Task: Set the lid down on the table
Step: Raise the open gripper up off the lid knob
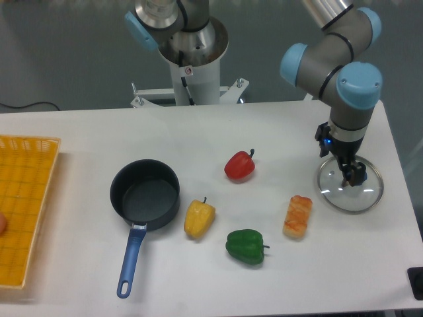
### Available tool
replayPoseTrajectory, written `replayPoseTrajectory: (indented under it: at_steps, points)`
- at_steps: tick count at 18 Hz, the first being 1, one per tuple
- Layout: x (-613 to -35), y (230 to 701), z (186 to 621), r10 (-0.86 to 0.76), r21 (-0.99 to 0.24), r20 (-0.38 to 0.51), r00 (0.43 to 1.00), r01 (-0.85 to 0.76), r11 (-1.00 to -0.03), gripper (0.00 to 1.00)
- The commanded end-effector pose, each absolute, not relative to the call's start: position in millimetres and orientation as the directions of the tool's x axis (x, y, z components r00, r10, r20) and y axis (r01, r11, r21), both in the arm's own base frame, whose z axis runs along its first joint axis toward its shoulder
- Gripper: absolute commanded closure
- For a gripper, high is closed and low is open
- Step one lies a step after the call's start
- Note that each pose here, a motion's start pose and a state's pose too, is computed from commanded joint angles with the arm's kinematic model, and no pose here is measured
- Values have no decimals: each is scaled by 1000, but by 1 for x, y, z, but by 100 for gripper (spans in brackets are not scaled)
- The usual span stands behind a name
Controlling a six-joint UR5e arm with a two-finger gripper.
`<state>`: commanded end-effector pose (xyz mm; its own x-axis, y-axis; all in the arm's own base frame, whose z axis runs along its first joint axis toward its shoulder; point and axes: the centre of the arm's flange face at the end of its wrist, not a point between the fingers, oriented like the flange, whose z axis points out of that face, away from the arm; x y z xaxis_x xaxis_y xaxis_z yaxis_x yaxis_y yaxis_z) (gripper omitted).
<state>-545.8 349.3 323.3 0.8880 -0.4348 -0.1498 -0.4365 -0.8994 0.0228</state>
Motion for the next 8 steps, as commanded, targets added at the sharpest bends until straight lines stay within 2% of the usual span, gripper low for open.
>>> replayPoseTrajectory:
  at_steps: [8]
  points:
    - [-545,352,326,-434,20,-107,895,-434,-901,0]
